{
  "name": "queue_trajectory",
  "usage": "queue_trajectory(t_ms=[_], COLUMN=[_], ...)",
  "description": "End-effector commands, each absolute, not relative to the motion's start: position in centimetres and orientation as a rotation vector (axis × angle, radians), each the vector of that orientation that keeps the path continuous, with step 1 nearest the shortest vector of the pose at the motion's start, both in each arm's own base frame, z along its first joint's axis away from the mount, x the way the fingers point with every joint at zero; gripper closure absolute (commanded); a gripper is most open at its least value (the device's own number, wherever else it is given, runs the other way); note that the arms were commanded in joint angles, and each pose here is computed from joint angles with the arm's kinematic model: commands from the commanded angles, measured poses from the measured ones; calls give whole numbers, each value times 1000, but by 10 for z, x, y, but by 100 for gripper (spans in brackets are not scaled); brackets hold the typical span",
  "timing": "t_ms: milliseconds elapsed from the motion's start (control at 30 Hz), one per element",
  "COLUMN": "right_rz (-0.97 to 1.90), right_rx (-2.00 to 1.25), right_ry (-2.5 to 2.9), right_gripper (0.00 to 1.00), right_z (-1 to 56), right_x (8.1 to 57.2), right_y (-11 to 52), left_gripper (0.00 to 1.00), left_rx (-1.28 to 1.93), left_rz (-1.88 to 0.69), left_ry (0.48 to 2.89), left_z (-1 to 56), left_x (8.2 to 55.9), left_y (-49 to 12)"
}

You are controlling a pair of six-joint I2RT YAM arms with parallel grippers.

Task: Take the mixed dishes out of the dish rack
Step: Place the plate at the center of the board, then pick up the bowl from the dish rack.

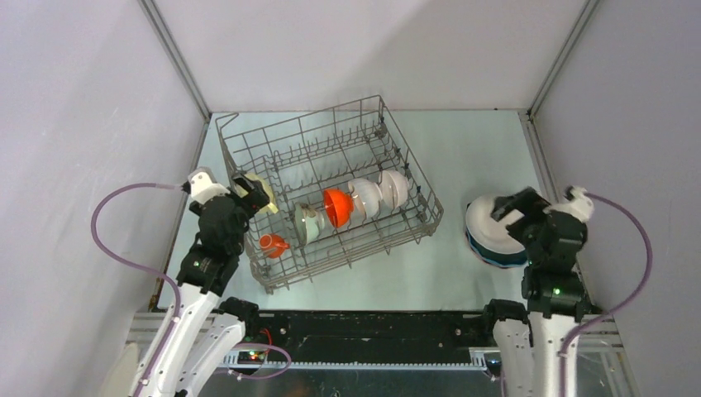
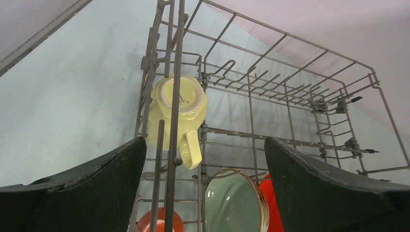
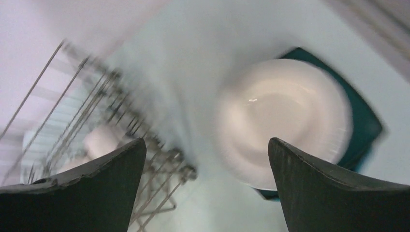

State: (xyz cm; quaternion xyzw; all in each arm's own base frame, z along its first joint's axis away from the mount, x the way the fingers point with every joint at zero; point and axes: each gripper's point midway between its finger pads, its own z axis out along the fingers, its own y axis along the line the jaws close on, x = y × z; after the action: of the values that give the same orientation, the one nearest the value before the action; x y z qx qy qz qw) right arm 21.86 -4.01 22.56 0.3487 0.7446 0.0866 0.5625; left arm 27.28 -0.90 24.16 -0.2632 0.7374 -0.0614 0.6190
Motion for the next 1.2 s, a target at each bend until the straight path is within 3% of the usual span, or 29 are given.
queue_trajectory(t_ms=[0, 200, 367, 467, 667, 767, 1167], right_rz=[312, 64, -194, -321, -595, -671, -669], right_rx=[406, -13, -269, -369, -405, -397, -407], right_ry=[1733, 1767, 1817, 1891, 1958, 1988, 2178], right_gripper=[1, 1, 1, 2, 9, 18, 43], right_z=[288, 315, 302, 265, 228, 213, 141], right_x=[249, 285, 330, 354, 384, 392, 397], right_y=[27, 128, 200, 230, 241, 237, 224], left_gripper=[0, 0, 0, 0, 0, 0, 0], left_rx=[-596, -614, -669, -683, -686, -685, -680], left_rz=[-134, -112, -51, -29, -13, -12, -12], left_ry=[1662, 1663, 1646, 1644, 1658, 1662, 1676], left_z=[261, 260, 258, 258, 255, 255, 253], left_x=[275, 273, 268, 268, 269, 270, 273], left_y=[-6, -2, 11, 14, 15, 14, 12])
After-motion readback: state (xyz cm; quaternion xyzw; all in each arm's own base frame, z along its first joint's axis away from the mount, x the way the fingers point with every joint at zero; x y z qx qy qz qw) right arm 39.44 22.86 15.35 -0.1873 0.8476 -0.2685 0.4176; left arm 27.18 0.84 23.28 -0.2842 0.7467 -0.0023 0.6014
